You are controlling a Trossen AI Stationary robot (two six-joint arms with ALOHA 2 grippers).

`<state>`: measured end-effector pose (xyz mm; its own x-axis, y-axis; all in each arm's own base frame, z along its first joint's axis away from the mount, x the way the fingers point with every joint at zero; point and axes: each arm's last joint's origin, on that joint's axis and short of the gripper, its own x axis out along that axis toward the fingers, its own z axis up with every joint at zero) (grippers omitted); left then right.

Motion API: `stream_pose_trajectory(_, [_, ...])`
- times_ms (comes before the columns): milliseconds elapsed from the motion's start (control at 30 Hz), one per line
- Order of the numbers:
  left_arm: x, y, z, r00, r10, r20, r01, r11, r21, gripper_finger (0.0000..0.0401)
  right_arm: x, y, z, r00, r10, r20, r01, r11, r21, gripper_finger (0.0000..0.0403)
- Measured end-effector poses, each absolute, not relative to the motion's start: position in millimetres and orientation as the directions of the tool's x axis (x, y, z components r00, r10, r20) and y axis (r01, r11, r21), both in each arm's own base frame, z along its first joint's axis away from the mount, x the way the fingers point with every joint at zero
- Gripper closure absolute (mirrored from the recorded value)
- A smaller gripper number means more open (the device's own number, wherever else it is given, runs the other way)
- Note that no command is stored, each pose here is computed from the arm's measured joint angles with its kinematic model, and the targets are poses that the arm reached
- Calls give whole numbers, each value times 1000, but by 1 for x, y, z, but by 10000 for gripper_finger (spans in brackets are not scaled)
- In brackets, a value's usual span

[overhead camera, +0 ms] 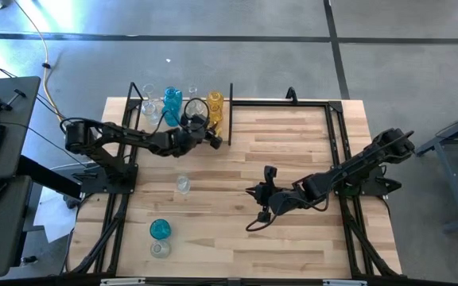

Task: Sort vases onto shelf
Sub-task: Put the yellow vase on the shelf aligned with the other yellow vase

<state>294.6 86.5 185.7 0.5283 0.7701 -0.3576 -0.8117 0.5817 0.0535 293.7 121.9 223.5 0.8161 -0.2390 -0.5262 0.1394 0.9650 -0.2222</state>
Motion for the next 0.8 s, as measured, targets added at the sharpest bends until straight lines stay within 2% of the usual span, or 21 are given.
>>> stream_pose_trajectory(800, [294,89,185,532,764,-366,-808,587,52,220,294,122,223,816,-239,-526,141,965,-220,401])
